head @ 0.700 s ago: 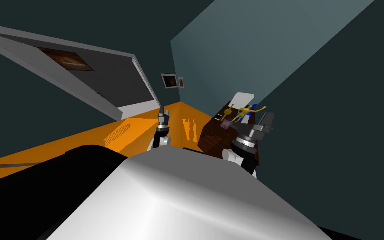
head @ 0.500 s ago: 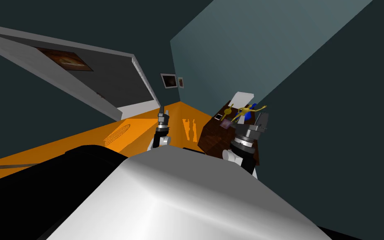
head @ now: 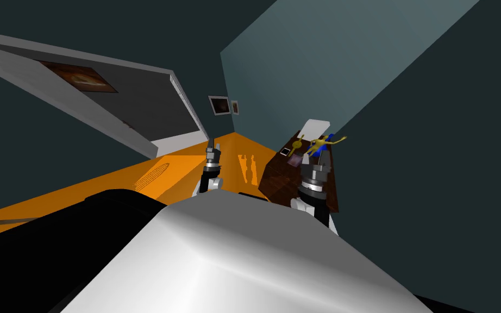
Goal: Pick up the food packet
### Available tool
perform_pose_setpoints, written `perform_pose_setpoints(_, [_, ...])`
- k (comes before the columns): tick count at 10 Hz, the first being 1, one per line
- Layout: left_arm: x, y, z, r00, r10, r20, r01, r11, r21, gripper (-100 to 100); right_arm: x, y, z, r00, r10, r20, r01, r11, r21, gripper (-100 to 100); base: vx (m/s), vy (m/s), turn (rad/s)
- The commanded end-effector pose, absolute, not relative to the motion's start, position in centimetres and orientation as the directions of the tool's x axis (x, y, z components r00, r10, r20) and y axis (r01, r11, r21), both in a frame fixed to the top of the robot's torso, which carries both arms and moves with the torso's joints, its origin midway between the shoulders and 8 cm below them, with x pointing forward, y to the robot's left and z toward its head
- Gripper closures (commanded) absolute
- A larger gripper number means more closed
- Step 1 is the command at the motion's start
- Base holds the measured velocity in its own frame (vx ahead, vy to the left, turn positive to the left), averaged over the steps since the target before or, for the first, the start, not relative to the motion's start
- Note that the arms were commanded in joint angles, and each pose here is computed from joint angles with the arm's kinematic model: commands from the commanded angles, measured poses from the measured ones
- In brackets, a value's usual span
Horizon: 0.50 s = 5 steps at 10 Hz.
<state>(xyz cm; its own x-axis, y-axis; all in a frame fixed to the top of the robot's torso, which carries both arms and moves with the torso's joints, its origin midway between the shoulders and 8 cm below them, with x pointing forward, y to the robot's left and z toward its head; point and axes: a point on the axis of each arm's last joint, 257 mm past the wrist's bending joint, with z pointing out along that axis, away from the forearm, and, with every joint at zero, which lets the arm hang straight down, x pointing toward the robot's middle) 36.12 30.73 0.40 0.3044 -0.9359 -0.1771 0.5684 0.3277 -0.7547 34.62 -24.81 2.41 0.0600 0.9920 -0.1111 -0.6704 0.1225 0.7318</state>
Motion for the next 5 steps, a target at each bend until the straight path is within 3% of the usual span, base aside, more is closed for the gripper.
perform_pose_setpoints(1, [36.1, 30.7, 0.4, 0.304, -0.936, -0.177, 0.568, 0.328, -0.755, 0, 35.0, -24.2, 1.5, 0.029, 0.989, -0.145, -0.655, 0.129, 0.744, -100, -0.038, 0.047, -0.026])
perform_pose_setpoints(5, [36.1, 30.7, 0.4, 0.304, -0.936, -0.177, 0.568, 0.328, -0.755, 0, 35.6, -22.6, -2.1, -0.061, 0.976, -0.209, -0.596, 0.133, 0.792, -100, -0.034, 0.051, -0.038])
